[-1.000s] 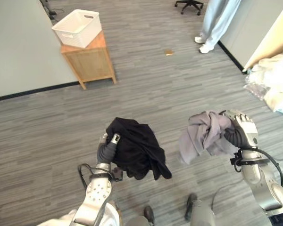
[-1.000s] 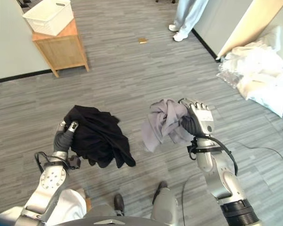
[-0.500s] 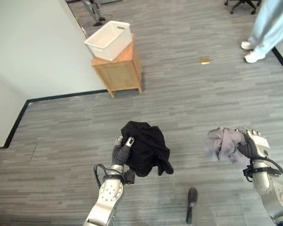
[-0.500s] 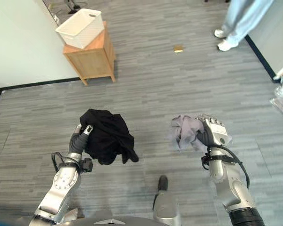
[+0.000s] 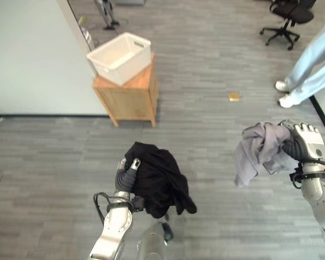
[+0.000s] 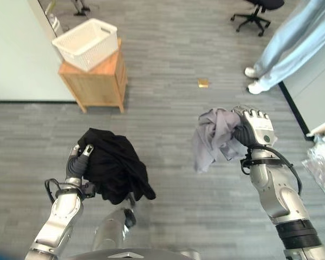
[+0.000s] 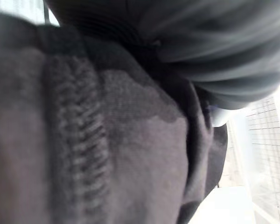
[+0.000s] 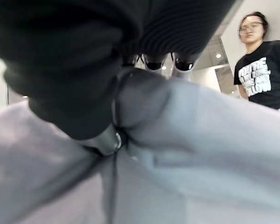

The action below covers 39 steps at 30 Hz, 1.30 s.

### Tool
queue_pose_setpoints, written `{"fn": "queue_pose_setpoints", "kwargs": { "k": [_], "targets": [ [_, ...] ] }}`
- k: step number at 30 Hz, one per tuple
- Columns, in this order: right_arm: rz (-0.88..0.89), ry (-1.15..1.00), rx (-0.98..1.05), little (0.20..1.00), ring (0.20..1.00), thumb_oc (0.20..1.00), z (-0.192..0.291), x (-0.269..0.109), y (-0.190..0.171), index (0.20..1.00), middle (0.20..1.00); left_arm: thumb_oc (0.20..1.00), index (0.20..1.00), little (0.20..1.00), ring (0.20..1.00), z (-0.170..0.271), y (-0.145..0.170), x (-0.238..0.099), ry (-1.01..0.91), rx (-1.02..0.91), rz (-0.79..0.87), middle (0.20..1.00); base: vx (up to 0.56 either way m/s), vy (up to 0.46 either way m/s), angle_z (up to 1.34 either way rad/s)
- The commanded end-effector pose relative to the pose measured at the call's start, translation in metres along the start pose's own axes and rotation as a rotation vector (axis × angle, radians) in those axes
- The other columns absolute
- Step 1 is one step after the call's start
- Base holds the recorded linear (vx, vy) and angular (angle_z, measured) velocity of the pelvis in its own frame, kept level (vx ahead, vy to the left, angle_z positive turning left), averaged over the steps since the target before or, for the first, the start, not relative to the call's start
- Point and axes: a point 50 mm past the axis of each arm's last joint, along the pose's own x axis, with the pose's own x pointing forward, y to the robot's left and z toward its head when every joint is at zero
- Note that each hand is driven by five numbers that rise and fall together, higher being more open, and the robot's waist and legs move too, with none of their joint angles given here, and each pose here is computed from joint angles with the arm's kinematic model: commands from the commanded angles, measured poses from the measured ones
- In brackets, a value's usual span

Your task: Pick up bed clothes into laundry basket.

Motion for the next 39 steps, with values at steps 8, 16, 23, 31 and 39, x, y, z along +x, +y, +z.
{"fn": "queue_pose_setpoints", "kwargs": {
  "k": [8, 16, 23, 31, 39],
  "targets": [
    [-0.262, -0.182, -0.040, 0.200, 0.200, 0.200, 0.035, 0.035, -0.045, 0.200, 0.200, 0.200, 0.200, 0.200, 0.200, 0.052, -0.002, 0.015, -0.263, -0.036, 0.018, 0.200, 0.45, 0.194, 0.23],
    [-0.251, -0.213, 0.019, 0.200, 0.200, 0.200, 0.050, 0.045, -0.038, 0.200, 0.200, 0.200, 0.200, 0.200, 0.200, 0.049, -0.015, 0.013, -0.237, -0.083, -0.068, 0.200, 0.42, -0.019, 0.77],
    [-0.246, -0.228, 0.010, 0.200, 0.200, 0.200, 0.057, 0.056, -0.035, 0.200, 0.200, 0.200, 0.200, 0.200, 0.200, 0.040, -0.010, 0.012, -0.200, -0.082, -0.069, 0.200, 0.40, -0.124, 0.61],
    [-0.274, -0.280, -0.004, 0.200, 0.200, 0.200, 0.067, 0.069, -0.043, 0.200, 0.200, 0.200, 0.200, 0.200, 0.200, 0.027, -0.008, 0.002, -0.137, -0.161, -0.025, 0.200, 0.33, -0.207, 0.33],
    [-0.161, -0.198, -0.057, 0.200, 0.200, 0.200, 0.046, 0.073, -0.023, 0.200, 0.200, 0.200, 0.200, 0.200, 0.200, -0.004, 0.010, -0.011, 0.015, -0.127, 0.002, 0.200, 0.21, -0.010, 0.06]
  ]
}}
